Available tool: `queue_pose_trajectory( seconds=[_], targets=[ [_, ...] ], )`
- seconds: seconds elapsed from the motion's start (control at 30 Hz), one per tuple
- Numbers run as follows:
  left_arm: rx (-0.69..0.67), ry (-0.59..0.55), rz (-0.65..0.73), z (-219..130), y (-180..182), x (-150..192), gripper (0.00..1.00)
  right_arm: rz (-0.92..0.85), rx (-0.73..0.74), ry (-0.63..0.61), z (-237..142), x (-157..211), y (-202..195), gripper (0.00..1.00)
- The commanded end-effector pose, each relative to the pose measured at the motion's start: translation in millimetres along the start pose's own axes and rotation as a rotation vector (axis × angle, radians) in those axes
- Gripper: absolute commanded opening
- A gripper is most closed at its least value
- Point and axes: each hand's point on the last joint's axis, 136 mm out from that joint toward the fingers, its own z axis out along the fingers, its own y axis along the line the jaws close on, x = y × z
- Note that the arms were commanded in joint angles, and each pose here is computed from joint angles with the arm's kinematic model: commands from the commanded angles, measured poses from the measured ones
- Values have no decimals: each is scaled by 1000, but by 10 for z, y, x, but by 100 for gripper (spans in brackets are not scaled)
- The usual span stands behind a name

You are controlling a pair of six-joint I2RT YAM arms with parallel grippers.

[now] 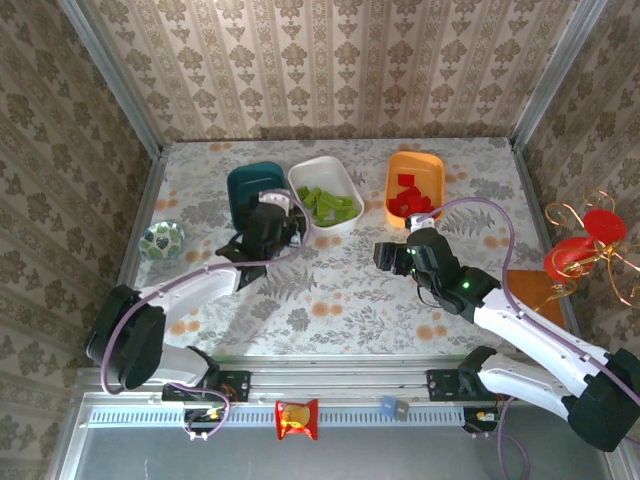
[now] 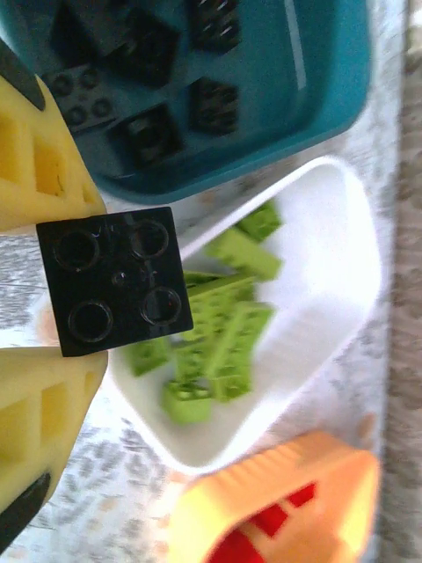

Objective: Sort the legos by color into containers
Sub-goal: Pick up the lego from the center of the table, then place the lego in the container.

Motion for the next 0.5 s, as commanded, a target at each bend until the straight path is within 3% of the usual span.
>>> queue_pose_trajectory(
  seconds=[0.0, 0.13, 0.27, 0.3, 0.4, 0.47],
  targets=[
    [-123, 12, -48, 91, 387, -160, 23, 7, 23, -5, 46, 5, -46, 82],
    [-235, 28, -142, 414, 938, -339, 23, 7, 21, -2, 51, 2, -35, 82],
    [-270, 60, -184, 646, 1191, -343, 25, 7, 22, -4, 22, -4, -44, 82],
    [-271, 68, -181, 689, 1198, -349, 32, 8, 21, -6, 15, -7, -45, 82],
    [-268, 60, -179, 692, 1189, -429, 73, 6, 25, -9, 2, -20, -55, 83],
    [-256, 26, -182, 601, 1161, -540, 88, 5, 28, -12, -4, -27, -60, 83]
  ],
)
